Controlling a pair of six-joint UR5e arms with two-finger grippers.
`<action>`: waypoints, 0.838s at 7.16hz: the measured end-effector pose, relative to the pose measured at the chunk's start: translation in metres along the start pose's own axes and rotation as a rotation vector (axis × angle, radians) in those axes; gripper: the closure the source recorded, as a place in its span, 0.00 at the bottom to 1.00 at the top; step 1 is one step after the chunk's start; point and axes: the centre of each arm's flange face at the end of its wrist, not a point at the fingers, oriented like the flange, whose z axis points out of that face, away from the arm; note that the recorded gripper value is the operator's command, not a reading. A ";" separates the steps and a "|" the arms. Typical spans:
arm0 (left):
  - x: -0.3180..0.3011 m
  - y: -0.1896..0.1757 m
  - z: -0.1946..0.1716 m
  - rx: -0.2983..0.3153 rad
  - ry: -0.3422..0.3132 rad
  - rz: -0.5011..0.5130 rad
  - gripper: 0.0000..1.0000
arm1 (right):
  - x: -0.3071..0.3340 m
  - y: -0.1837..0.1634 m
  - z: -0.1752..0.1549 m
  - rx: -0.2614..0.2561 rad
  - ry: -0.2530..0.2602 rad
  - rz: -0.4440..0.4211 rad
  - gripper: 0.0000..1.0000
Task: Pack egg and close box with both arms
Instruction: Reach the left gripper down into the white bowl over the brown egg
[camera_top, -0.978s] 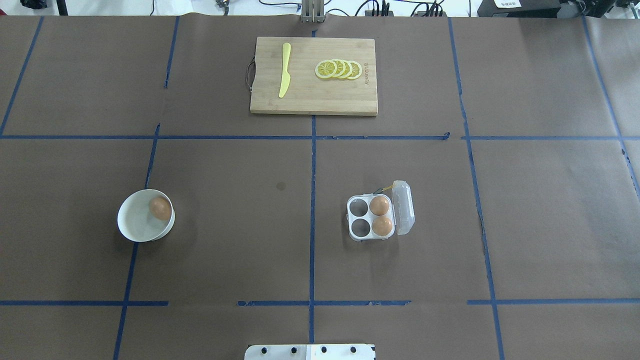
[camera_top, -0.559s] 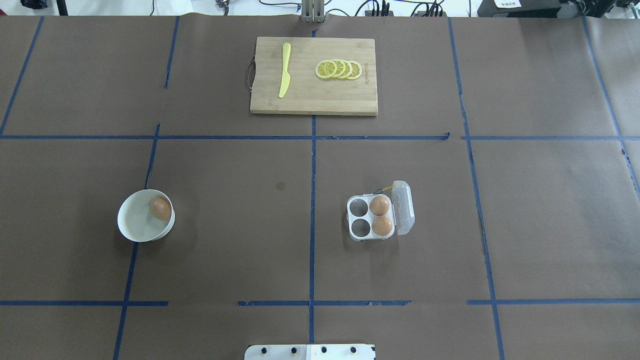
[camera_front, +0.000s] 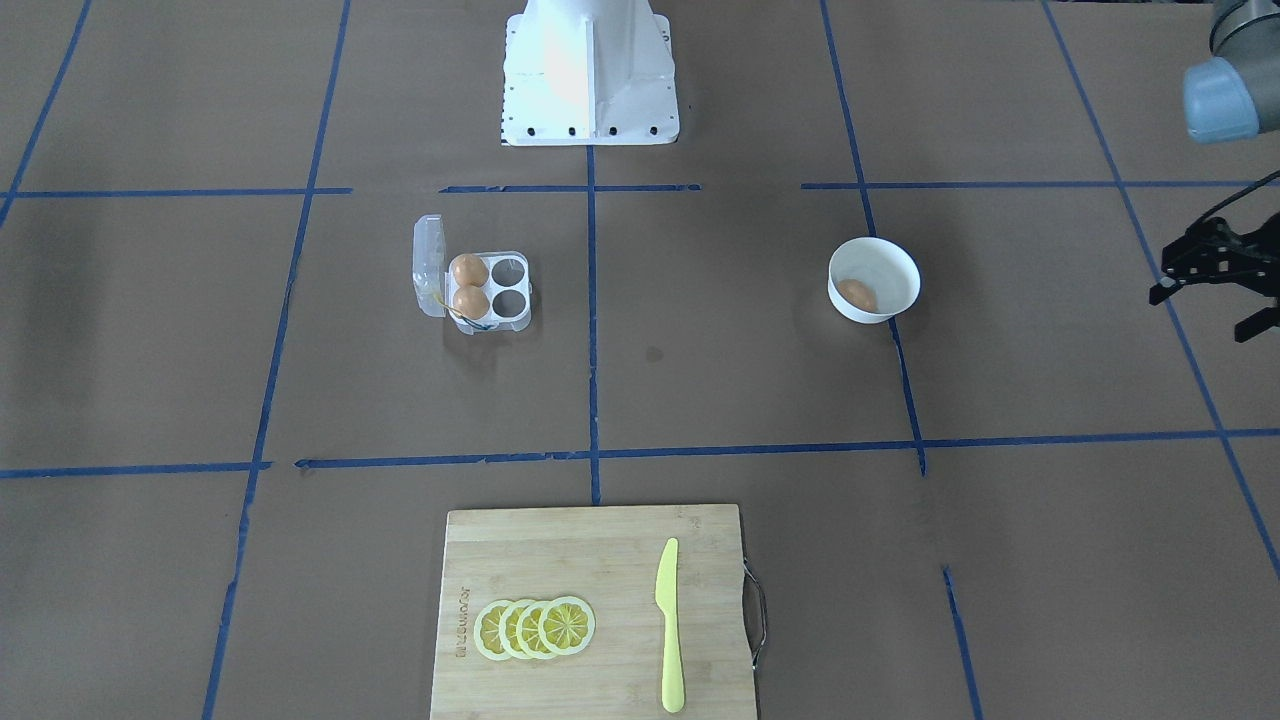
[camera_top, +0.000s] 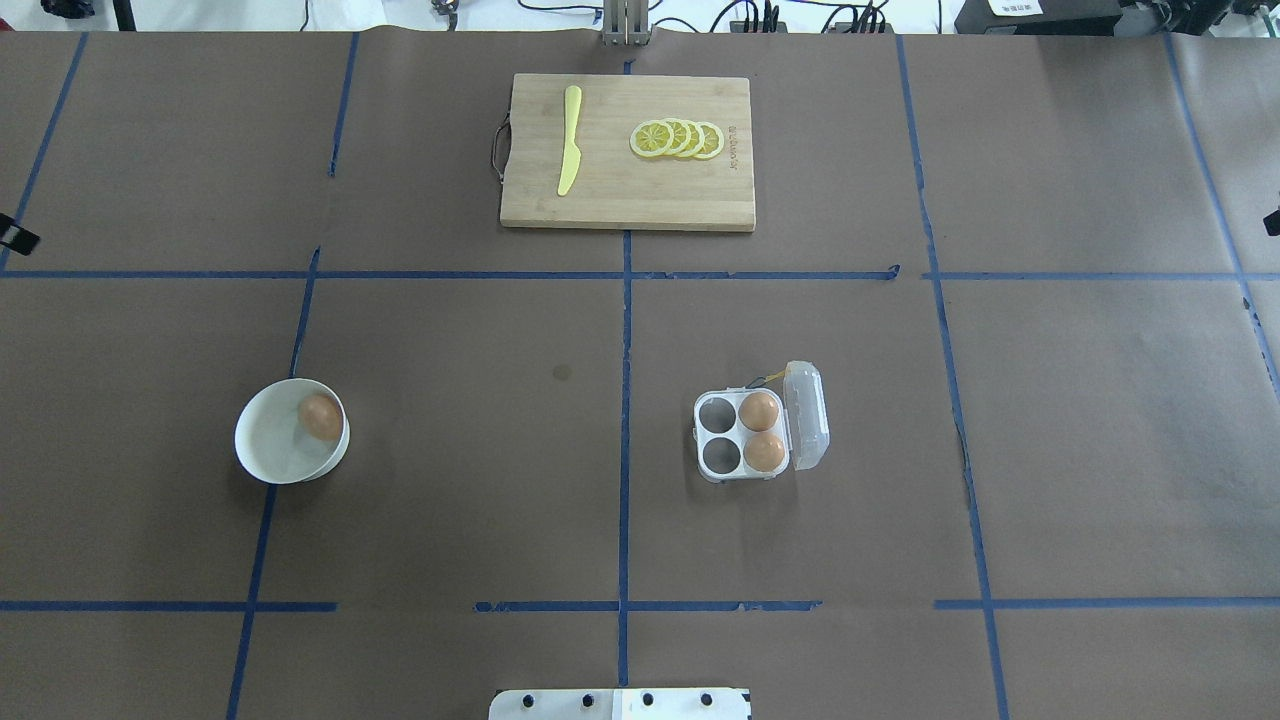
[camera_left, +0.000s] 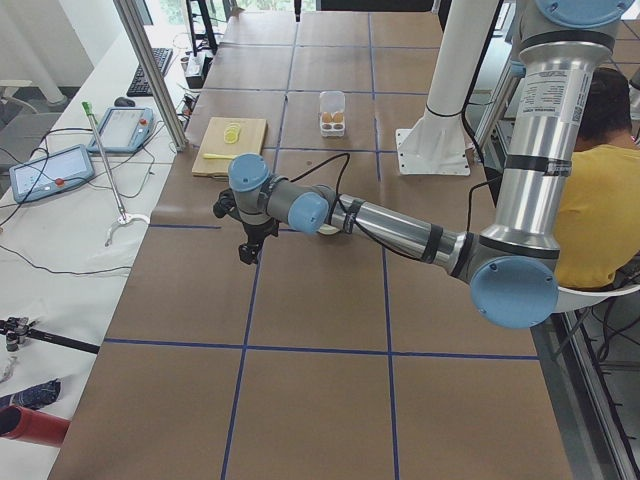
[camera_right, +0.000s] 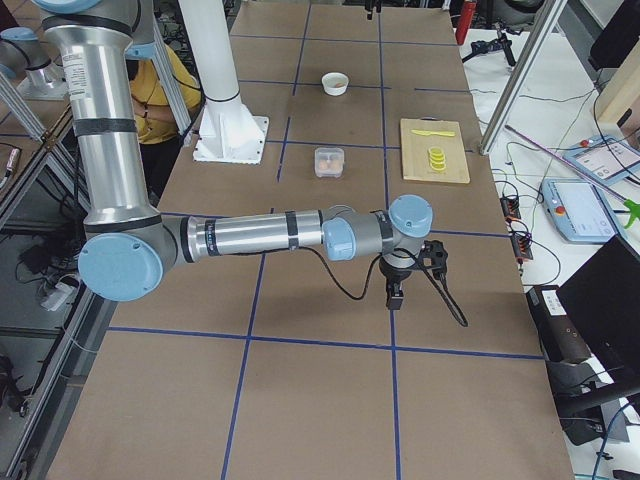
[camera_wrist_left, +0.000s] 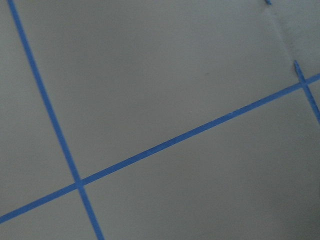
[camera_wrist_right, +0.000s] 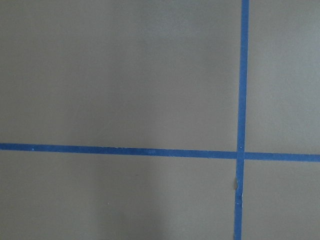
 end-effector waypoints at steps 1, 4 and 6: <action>0.060 -0.005 0.015 -0.016 0.042 -0.086 0.00 | -0.002 0.001 0.003 -0.006 0.000 -0.003 0.00; 0.184 0.001 0.063 -0.111 0.127 -0.321 0.10 | 0.001 0.004 0.010 -0.019 0.001 0.000 0.00; 0.211 0.008 0.088 -0.091 0.099 -0.229 0.11 | 0.001 0.005 0.014 -0.026 0.002 -0.002 0.00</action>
